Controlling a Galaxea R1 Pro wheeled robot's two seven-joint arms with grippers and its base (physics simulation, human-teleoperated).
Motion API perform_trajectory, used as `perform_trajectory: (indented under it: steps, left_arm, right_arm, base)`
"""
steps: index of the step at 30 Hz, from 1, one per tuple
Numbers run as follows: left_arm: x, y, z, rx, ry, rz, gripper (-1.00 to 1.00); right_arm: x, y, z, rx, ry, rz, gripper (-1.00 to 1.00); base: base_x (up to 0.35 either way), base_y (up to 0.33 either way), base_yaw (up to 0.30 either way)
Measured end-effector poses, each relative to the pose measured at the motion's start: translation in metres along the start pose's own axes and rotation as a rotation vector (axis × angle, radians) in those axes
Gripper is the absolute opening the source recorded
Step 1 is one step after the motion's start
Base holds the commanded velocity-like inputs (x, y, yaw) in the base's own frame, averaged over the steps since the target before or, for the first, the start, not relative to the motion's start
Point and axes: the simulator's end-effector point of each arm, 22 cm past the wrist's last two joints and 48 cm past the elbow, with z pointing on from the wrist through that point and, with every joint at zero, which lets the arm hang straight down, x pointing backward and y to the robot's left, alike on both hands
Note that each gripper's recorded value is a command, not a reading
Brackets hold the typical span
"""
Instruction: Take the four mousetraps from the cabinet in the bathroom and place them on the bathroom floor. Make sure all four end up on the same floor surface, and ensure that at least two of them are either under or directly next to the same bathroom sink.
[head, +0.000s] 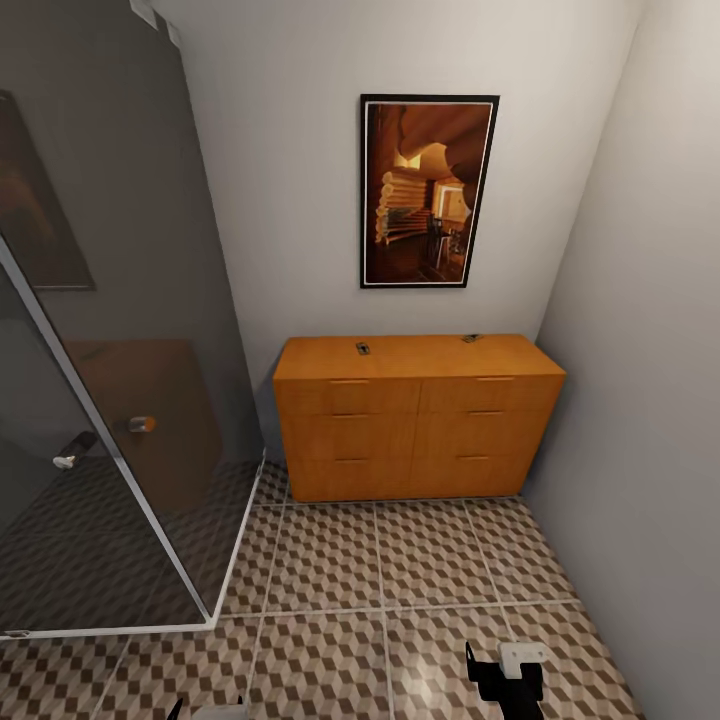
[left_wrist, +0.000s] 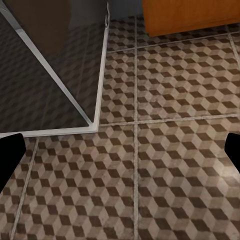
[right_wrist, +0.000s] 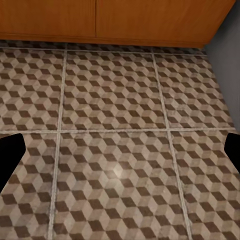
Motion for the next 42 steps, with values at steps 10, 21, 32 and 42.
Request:
perform_trajectory:
  steps: [10, 21, 32, 42]
  left_arm:
    - [0.000, 0.000, 0.000, -0.001, 0.000, -0.001, 1.00]
    - [0.000, 0.000, 0.000, -0.001, 0.000, -0.001, 1.00]
    - [0.000, 0.000, 0.000, -0.001, 0.000, -0.001, 1.00]
    - [0.000, 0.000, 0.000, -0.001, 0.000, -0.001, 1.00]
  right_arm:
    - [0.007, 0.000, 0.000, -0.001, 0.032, -0.004, 1.00]
    - [0.011, 0.000, 0.000, 0.000, 0.048, -0.007, 1.00]
    - [0.011, 0.000, 0.000, 0.000, 0.049, -0.007, 1.00]
    - [0.011, 0.000, 0.000, -0.002, 0.048, -0.007, 1.00]
  base:
    - [0.000, 0.000, 0.000]
    - [0.000, 0.000, 0.000]
    - [0.000, 0.000, 0.000]
    - [0.000, 0.000, 0.000]
